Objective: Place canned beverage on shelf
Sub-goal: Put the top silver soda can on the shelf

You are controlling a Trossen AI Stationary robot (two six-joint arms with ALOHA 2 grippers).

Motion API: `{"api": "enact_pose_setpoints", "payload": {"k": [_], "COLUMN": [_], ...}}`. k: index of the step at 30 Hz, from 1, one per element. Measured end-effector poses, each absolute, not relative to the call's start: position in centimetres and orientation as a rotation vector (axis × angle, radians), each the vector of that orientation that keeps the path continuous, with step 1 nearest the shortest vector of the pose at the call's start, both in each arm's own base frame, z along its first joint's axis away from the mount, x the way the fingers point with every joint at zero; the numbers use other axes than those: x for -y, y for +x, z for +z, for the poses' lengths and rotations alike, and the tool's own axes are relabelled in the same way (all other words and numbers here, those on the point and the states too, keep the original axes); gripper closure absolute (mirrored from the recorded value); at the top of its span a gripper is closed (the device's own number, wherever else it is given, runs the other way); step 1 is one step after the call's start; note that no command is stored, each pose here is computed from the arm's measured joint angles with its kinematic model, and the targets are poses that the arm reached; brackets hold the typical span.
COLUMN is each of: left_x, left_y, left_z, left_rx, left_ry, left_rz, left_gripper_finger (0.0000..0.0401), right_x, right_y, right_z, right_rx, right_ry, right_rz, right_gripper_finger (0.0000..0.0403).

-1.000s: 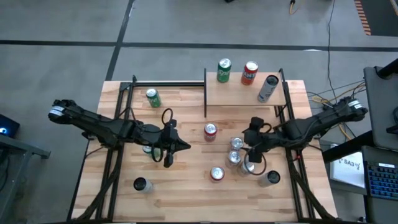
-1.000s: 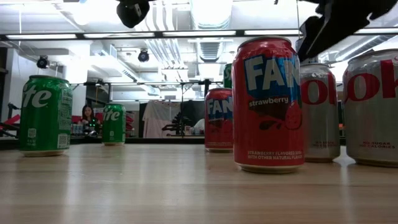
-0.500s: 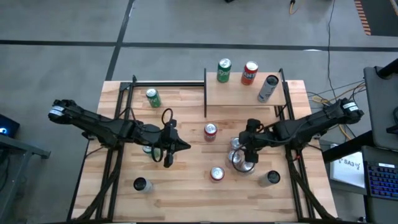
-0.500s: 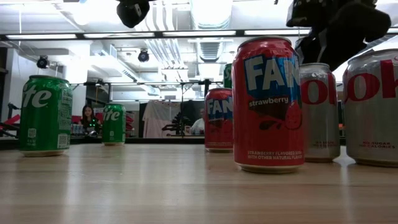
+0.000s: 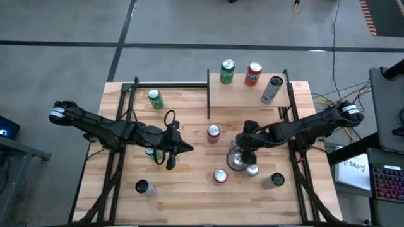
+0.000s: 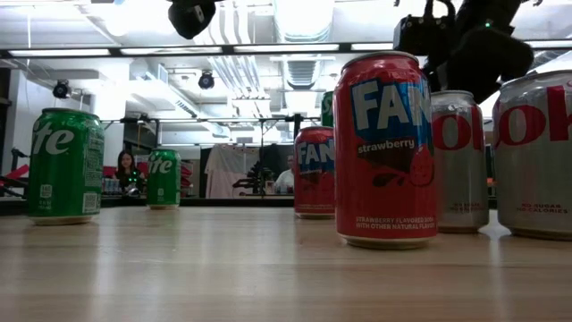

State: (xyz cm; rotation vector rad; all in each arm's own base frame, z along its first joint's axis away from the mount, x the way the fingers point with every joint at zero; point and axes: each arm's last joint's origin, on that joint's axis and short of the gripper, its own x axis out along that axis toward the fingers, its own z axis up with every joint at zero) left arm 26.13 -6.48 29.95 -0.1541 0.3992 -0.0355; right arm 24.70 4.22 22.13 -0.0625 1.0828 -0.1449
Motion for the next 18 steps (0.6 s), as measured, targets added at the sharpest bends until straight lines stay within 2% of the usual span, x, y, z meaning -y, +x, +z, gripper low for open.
{"api": "enact_pose_setpoints", "payload": {"k": [5,14,18], "left_x": [6.48,6.48,6.48], "left_y": [26.13,26.13,26.13], "left_z": [29.95,29.95,29.95], "left_rx": [-0.399,-0.399,-0.399], "left_ry": [-0.154,-0.146,-0.134], "left_rz": [-0.036,-0.037,-0.04], "left_gripper_finger": [0.0401,0.0401,0.0401], "right_x": [-4.0,-3.69,-3.67], "right_y": [25.2,25.37,25.38], "right_z": [21.84,21.88,21.97], "right_rx": [-1.074,-1.062,-1.053], "right_ry": [-0.069,-0.058,-0.056], "right_rz": [-0.146,-0.156,-0.156], "right_gripper_finger": [0.0087,0.0134,0.0136]}}
